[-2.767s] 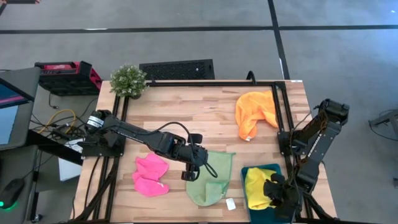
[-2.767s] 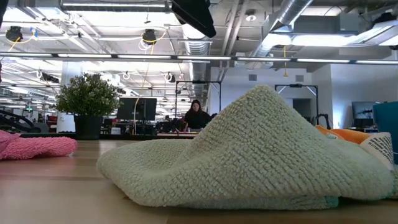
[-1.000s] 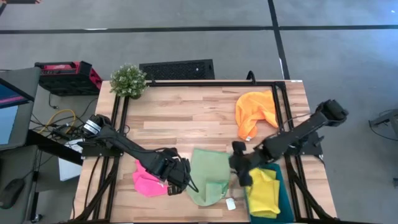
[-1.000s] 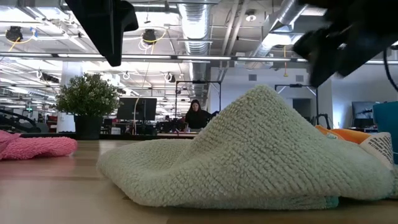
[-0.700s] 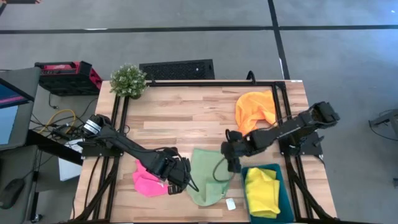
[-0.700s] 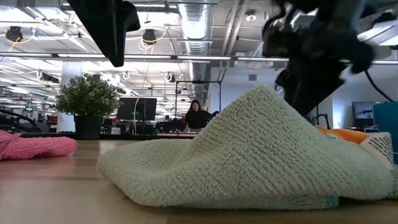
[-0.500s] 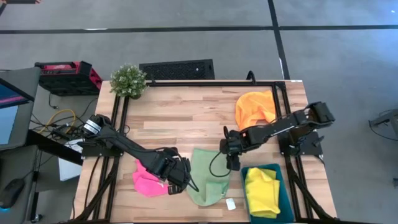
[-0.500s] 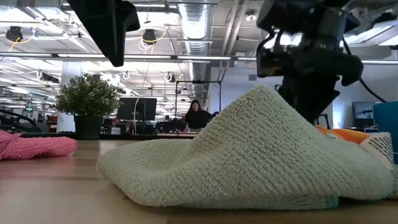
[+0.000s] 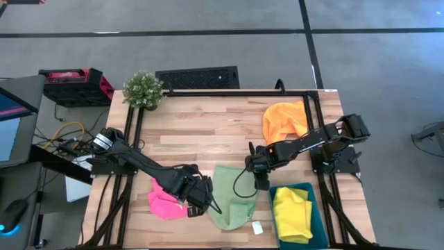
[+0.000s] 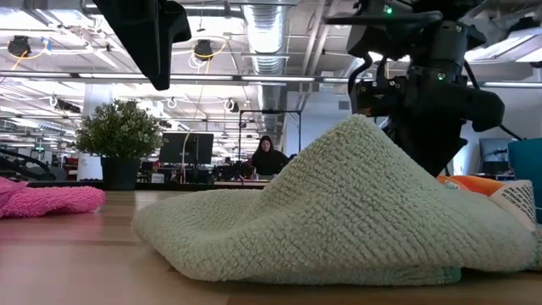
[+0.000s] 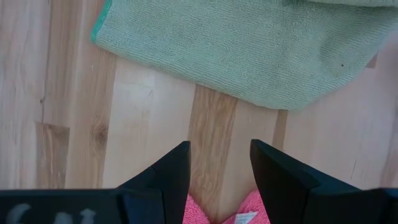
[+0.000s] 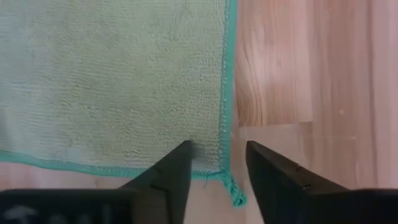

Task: Fold microfiber towels
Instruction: Fold the green microfiber towel

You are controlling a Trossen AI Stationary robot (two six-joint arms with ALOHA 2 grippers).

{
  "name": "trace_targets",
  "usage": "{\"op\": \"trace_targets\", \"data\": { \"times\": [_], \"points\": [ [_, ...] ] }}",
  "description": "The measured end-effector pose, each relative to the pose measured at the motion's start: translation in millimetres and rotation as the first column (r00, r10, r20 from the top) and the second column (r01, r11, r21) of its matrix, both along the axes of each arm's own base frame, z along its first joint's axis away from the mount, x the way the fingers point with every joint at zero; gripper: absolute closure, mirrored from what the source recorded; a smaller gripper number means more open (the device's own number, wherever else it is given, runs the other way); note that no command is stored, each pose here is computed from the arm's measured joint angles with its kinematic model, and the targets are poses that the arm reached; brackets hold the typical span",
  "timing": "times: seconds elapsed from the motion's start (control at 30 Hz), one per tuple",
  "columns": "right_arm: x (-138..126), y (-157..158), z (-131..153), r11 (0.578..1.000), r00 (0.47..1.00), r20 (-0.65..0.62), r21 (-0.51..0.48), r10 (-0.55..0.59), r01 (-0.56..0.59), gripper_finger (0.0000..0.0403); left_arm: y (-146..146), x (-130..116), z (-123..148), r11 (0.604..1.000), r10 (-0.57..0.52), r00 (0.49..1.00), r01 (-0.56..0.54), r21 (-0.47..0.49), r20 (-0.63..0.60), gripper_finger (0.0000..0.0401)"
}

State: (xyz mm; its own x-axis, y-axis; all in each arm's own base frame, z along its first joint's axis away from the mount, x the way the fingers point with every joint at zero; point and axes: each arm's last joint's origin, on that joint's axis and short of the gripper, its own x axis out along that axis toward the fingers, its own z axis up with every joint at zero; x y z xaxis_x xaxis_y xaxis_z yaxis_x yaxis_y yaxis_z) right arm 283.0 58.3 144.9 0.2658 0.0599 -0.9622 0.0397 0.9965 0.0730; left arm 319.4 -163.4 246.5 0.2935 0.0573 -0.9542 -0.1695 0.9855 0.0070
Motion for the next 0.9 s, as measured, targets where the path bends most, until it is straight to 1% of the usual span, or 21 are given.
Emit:
{"op": "trace_targets", "data": {
  "times": [0.2,0.4,0.47,0.53,0.67,0.8,0.9],
  "points": [
    [-1.5,-0.3,-1.7,1.000,1.000,-0.021,-0.009,0.019,-0.019,0.0324,0.0,0.0,0.0,1.000,-0.001,1.000,0.001,0.000,0.000,0.0241],
    [-1.4,-0.5,-1.7,1.000,1.000,-0.020,-0.013,0.017,-0.017,0.0389,0.0,0.0,0.1,1.000,0.000,1.000,0.000,0.000,0.001,0.0241],
    [-1.2,-0.5,-1.7,1.000,1.000,-0.016,-0.020,0.017,-0.017,0.0396,0.0,0.0,0.0,1.000,0.000,1.000,0.000,0.000,0.000,0.0241],
    [-2.0,0.6,0.0,0.999,1.000,-0.010,-0.033,0.017,-0.017,0.0393,0.0,0.0,0.1,1.000,0.000,1.000,0.000,0.000,0.001,0.0241],
    [-3.4,-0.2,13.8,0.999,0.999,0.036,-0.044,0.012,-0.010,0.0398,0.0,0.0,0.2,1.000,0.001,1.000,-0.001,-0.001,0.001,0.0241],
    [-0.3,-2.5,43.4,0.997,0.990,0.143,-0.072,-0.009,0.019,0.0397,0.0,0.1,0.2,1.000,0.001,1.000,-0.001,-0.001,0.003,0.0241],
    [-1.4,-7.4,65.1,0.991,0.980,0.200,-0.123,-0.022,0.048,0.0399,0.3,0.3,0.3,1.000,0.004,1.000,-0.005,0.009,0.008,0.0241]
  ]
}}
